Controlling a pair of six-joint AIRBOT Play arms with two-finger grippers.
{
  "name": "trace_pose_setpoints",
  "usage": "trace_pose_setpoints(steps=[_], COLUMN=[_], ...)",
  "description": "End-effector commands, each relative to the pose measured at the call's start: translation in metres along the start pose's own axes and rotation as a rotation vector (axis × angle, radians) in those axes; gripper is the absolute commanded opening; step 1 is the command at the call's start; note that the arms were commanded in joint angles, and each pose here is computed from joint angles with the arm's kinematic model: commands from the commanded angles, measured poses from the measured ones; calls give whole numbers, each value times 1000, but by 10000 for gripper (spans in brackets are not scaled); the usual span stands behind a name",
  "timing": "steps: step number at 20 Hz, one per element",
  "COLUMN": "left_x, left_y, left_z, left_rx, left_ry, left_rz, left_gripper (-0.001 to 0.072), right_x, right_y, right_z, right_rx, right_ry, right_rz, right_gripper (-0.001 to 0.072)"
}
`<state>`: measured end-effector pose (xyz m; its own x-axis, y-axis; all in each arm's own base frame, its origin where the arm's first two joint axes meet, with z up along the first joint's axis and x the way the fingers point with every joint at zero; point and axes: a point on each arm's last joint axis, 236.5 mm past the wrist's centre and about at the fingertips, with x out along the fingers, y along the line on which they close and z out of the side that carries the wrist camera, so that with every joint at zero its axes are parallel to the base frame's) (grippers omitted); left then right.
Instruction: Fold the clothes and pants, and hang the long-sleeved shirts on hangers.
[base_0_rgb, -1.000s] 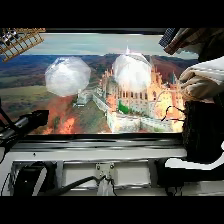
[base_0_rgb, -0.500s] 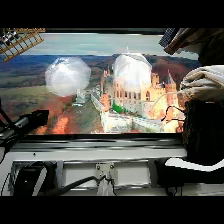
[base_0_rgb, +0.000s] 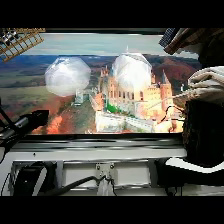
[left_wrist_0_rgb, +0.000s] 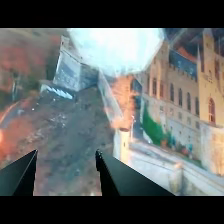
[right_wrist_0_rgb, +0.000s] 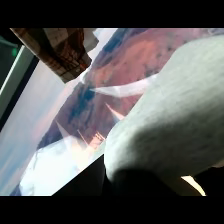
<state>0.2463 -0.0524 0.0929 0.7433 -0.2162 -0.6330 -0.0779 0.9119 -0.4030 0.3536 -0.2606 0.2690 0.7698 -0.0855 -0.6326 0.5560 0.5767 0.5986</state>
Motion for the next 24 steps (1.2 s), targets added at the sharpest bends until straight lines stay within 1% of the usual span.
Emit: trace_pose_setpoints(steps=[1,4,7,13,18,20,22,24], left_x=[0,0,0,0,0,0,0,0], left_y=[0,0,0,0,0,0,0,0], left_z=[0,0,0,0,0,0,0,0], left_rx=[0,0,0,0,0,0,0,0], left_ry=[0,0,0,0,0,0,0,0], left_rz=[1,1,1,1,1,1,1,1], left_gripper=[409,409,409,409,409,409,409,409], right_x=[-13,-24,-24,-34,-65,-79,-89,-87], right_y=[9,16,8,-56,-104,-119,-133,-143], right_z=[8,18,13,-11,-33,-33,-34,-45], right_rx=[-24,-50,-53,-99,-17,26,70,106], right_ry=[-42,-88,-67,50,149,138,121,152], right_rz=[5,6,-29,-302,-429,-463,-483,-469], right_gripper=[37,37,37,35,34,37,37,38])
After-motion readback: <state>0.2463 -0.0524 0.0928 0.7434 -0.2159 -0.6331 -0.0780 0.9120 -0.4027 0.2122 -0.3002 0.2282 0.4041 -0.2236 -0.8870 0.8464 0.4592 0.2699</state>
